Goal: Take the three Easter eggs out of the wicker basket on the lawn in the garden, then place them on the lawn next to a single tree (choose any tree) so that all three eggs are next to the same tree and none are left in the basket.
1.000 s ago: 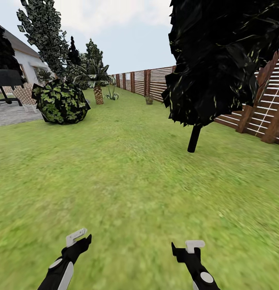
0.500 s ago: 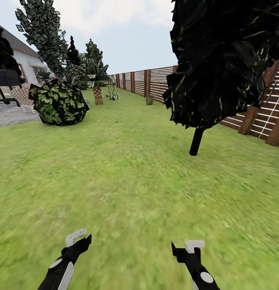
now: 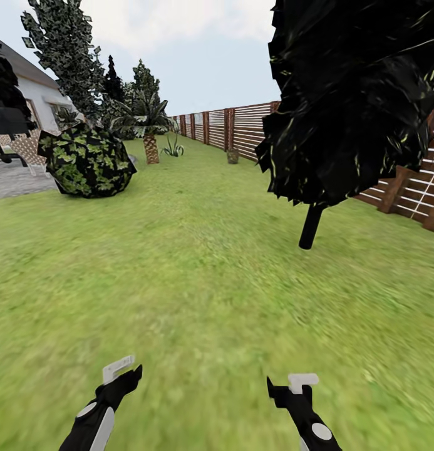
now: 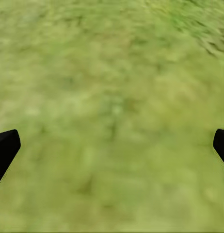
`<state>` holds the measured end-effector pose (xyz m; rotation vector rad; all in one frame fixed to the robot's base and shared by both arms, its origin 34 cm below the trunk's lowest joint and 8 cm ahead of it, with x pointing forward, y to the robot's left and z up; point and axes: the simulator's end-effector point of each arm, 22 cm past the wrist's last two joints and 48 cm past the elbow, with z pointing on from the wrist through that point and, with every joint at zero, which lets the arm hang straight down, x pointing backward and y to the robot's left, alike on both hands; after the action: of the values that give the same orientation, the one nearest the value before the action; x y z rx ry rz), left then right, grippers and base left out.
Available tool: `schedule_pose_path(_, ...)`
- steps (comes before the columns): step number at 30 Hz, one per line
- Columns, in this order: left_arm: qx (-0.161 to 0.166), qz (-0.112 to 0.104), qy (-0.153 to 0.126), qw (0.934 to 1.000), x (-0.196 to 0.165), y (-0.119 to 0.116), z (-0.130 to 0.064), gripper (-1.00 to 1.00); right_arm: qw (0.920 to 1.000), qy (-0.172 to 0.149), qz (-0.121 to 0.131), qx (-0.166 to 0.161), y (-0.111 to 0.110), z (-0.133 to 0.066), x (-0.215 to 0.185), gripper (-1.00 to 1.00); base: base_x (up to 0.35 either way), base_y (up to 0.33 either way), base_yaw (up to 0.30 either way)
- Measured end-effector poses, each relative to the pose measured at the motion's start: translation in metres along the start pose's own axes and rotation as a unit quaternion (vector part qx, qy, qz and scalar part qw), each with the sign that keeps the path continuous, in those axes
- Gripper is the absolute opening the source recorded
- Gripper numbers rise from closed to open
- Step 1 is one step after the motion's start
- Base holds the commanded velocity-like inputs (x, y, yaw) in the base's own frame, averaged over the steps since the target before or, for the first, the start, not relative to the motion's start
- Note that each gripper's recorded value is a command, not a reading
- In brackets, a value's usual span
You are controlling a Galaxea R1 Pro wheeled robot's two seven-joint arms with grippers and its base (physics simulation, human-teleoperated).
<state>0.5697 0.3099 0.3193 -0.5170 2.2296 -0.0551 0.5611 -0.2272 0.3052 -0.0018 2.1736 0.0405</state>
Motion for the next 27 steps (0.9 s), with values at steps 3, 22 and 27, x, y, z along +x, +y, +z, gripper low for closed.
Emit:
schedule_pose_path(3, 0.000, 0.000, 0.000, 1.0000, 0.000, 0.000, 0.000, 1.00, 1.0000, 0.000, 0.000, 0.000, 0.000, 0.000, 0.000, 1.00, 0.332, 0.000, 0.000)
schedule_pose_path(22, 0.008, -0.004, -0.023, 0.9997, -0.024, -0.007, -0.010, 1.00, 0.9997, -0.023, -0.001, 0.000, 0.000, -0.006, -0.024, 1.00, 0.334, 0.000, 0.000)
schedule_pose_path(27, 0.009, -0.004, -0.024, 0.9997, -0.033, -0.010, -0.014, 1.00, 0.9997, -0.024, -0.001, 0.000, 0.001, -0.010, -0.035, 1.00, 0.336, 0.000, 0.000)
